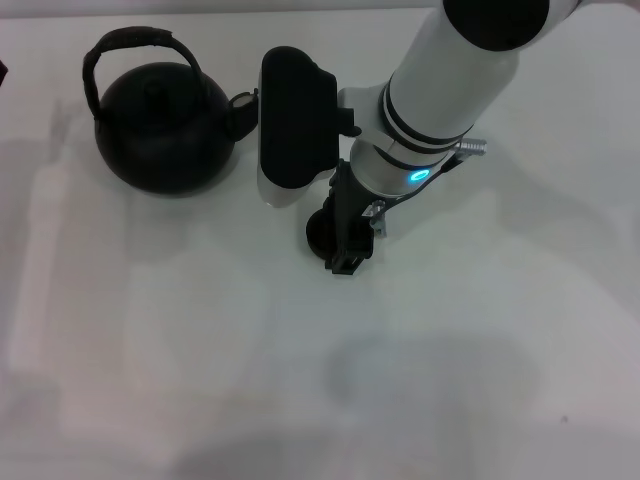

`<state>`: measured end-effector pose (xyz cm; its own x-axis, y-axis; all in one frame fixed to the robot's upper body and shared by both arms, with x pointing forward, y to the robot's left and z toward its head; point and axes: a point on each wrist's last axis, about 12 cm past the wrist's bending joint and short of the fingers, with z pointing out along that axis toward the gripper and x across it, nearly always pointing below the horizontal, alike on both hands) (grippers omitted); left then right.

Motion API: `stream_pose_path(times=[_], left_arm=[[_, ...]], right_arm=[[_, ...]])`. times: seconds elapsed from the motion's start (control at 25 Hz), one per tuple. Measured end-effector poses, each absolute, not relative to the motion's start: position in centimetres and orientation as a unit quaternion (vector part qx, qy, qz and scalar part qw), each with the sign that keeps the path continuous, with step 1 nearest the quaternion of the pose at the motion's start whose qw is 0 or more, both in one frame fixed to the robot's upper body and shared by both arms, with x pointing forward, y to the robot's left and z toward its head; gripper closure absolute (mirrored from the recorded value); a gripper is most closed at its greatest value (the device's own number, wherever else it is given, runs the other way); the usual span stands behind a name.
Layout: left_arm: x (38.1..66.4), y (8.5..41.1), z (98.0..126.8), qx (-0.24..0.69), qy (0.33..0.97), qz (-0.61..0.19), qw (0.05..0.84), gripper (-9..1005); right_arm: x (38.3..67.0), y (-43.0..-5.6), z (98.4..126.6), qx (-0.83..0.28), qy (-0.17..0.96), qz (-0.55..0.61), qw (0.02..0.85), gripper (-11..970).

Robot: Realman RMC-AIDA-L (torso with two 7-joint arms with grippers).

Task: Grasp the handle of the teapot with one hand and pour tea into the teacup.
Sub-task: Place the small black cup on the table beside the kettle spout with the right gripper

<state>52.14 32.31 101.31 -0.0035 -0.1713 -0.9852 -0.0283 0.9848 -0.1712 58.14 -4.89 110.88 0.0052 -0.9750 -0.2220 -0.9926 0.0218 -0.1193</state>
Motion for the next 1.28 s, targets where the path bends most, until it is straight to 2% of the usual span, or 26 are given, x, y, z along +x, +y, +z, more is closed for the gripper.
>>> stream_pose_path(times=[0.44,0.56,0.76,1.12,1.24,1.28], left_arm=[[52.1,32.4,101.3,-0.072,0.706,-0.05,0.703,138],[52.1,32.5,101.3,-0.072,0.706,-0.049,0.703,138],[52.1,32.5,101.3,-0.072,0.706,-0.048,0.703,138],[51.9,32.7,101.5,-0.07,0.7,-0.046,0.71,138],[51.9,32.7,101.5,-0.069,0.699,-0.045,0.71,138],[51.9,32.7,101.5,-0.069,0.699,-0.045,0.71,138]], right_arm=[[58.2,-4.8,111.0,-0.7,0.702,0.036,0.125,211],[58.3,-4.7,111.2,-0.702,0.699,0.038,0.13,143],[58.6,-4.9,111.9,-0.695,0.699,0.071,0.151,112],[59.8,-7.8,112.7,-0.643,0.729,0.139,0.188,112],[60.6,-9.5,113.1,-0.607,0.743,0.173,0.222,111],[61.2,-11.1,113.4,-0.571,0.754,0.202,0.253,111]])
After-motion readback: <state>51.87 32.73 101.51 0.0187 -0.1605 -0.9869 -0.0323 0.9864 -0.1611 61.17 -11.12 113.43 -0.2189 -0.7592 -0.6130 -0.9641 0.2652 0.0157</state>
